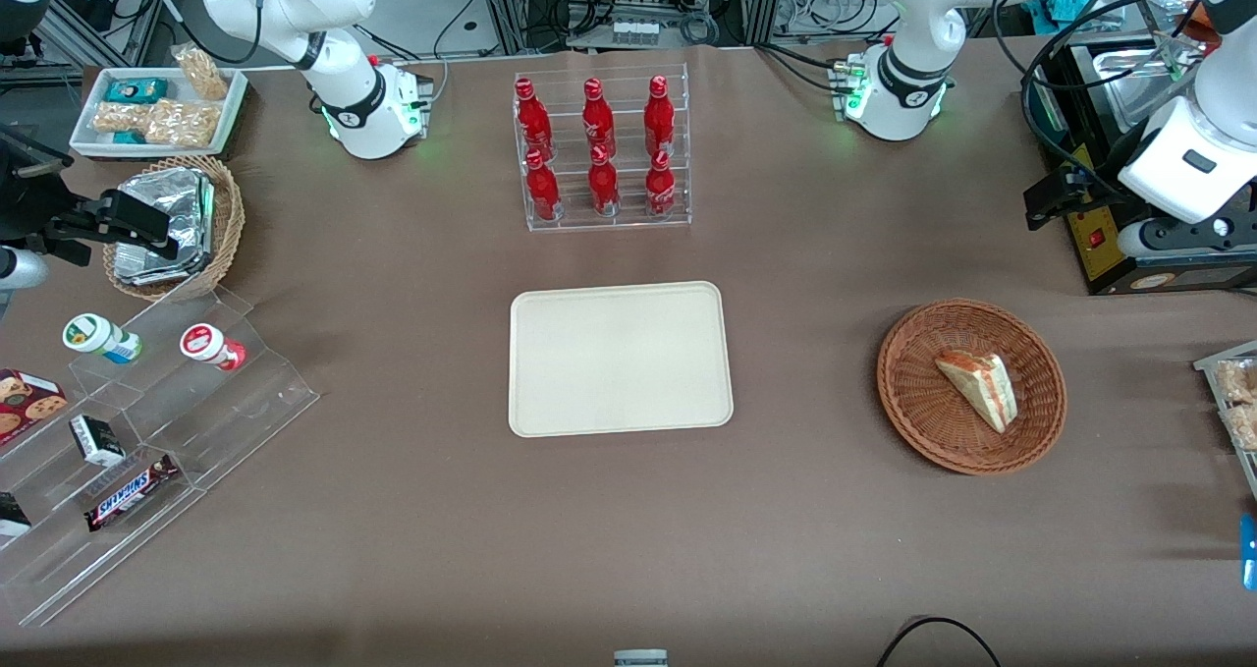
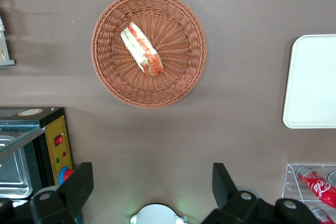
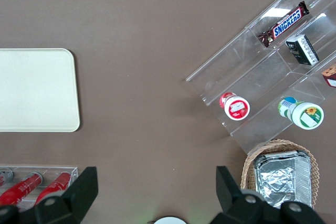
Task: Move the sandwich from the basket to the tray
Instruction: 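Move the left gripper down over the wrapped sandwich in the wicker basket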
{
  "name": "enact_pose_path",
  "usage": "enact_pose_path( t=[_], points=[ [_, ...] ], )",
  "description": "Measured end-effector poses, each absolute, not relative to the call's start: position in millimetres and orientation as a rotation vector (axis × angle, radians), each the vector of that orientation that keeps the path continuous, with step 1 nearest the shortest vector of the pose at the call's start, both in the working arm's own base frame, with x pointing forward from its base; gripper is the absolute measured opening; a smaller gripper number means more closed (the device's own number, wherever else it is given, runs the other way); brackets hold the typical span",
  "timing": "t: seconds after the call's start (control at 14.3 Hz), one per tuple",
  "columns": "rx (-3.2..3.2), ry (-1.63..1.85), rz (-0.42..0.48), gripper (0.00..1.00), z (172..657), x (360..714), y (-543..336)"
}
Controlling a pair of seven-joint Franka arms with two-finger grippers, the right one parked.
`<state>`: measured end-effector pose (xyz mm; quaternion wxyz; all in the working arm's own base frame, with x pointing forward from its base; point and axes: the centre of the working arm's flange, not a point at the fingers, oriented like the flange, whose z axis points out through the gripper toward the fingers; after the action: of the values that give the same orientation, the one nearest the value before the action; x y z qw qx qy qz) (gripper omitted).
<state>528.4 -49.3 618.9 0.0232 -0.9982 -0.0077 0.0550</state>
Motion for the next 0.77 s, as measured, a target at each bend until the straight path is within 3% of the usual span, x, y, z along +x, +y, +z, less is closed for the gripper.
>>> enact_pose_path(
  t=[0.21, 0.35, 0.63, 0.77],
  points=[
    [-3.089, -0.013, 0.186, 1.0, 613.1, 529.9, -49.1],
    [-3.084, -0.016, 0.24, 1.0, 584.7, 537.2, -47.2],
    [-3.095, -0.018, 0.192, 1.0, 469.2, 559.8, -42.9],
    [-3.106, -0.036, 0.114, 1.0, 403.3, 556.2, -33.4]
  ],
)
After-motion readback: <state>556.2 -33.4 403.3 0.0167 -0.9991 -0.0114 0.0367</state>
